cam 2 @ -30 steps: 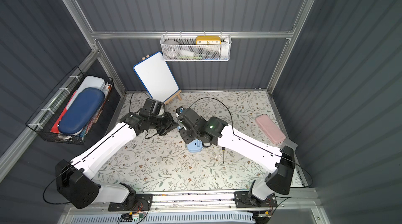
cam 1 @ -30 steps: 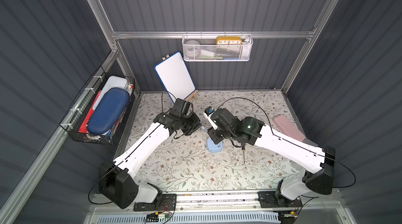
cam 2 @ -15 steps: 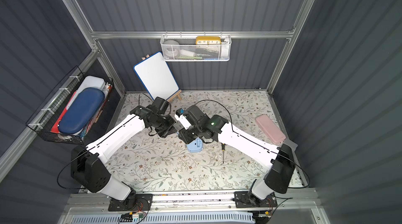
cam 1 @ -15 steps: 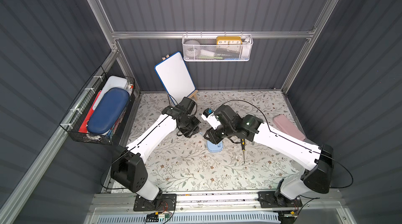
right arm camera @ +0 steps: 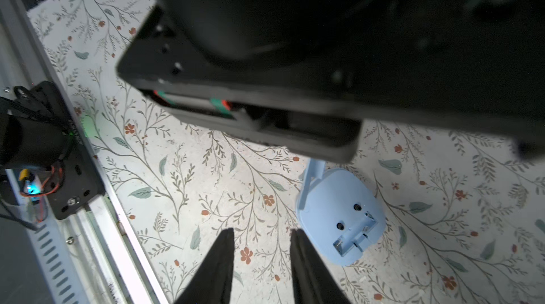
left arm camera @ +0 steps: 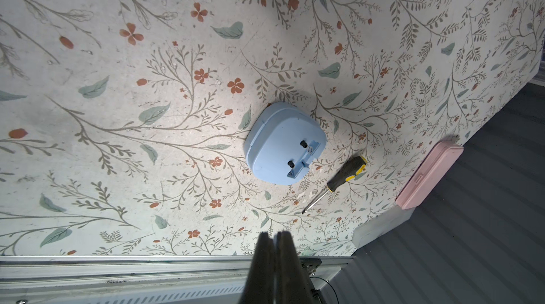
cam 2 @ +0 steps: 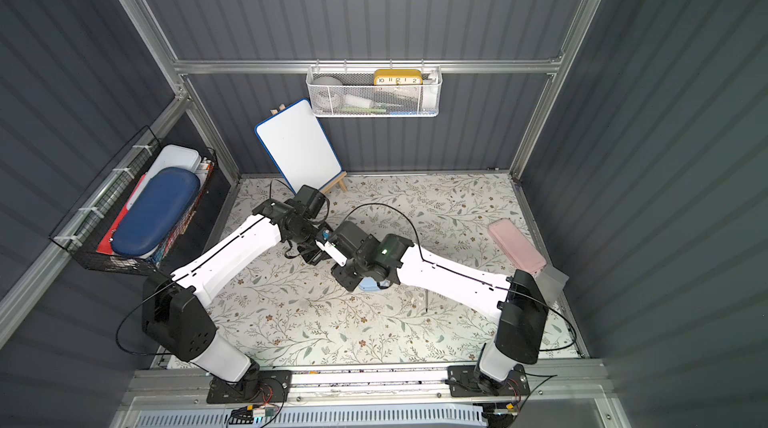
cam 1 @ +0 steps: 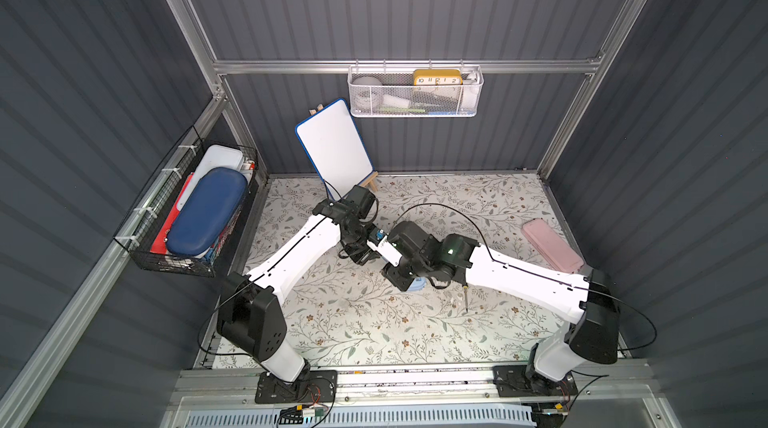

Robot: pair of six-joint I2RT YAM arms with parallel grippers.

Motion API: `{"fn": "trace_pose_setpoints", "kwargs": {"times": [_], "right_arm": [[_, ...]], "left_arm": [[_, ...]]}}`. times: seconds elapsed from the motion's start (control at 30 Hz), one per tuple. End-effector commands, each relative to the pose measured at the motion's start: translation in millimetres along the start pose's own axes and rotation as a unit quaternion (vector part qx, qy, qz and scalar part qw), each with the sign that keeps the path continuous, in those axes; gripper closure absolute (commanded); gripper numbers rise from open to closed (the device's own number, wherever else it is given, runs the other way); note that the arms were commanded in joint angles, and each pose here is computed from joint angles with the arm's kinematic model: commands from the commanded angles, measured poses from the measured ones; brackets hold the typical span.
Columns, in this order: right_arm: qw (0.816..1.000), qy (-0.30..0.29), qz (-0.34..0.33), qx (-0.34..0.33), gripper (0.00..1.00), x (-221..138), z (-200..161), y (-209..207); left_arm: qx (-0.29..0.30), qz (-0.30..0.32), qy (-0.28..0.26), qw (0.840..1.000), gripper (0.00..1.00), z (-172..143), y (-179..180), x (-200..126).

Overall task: Remove the battery from the alarm
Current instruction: Pick up the cover from the center of the board.

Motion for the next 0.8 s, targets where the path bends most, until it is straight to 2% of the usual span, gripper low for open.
{"fn": "trace_pose_setpoints", "kwargs": {"times": [0.0,0.2,0.77], "right_arm": [[0.998,0.000,-0.057,-0.023,0.63,3.1,-0.6,-14.6],[0.995,-0.003,-0.095,-0.044,0.64,2.3,4.8,-18.9],[0.996,0.001,-0.083,-0.043,0.67,21.2,13.4,-14.8]], "left_arm": [[0.007,0.016,0.009,1.000,1.00,-4.3,6.8,-0.9],[0.010,0.012,0.011,1.000,1.00,-5.4,5.1,-2.3],[0.018,0.004,0.025,1.000,1.00,-11.3,4.3,-5.8]]}}
Point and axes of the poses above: each gripper's point midway between its finger pads, its own x axis out along the fingers, its own y axis along the line the jaws close on, z = x × y, the point moved 1 cm from there along -x, back along the fingers, and after that the axes turned 15 degrees about -x, right-handed, at the moved point
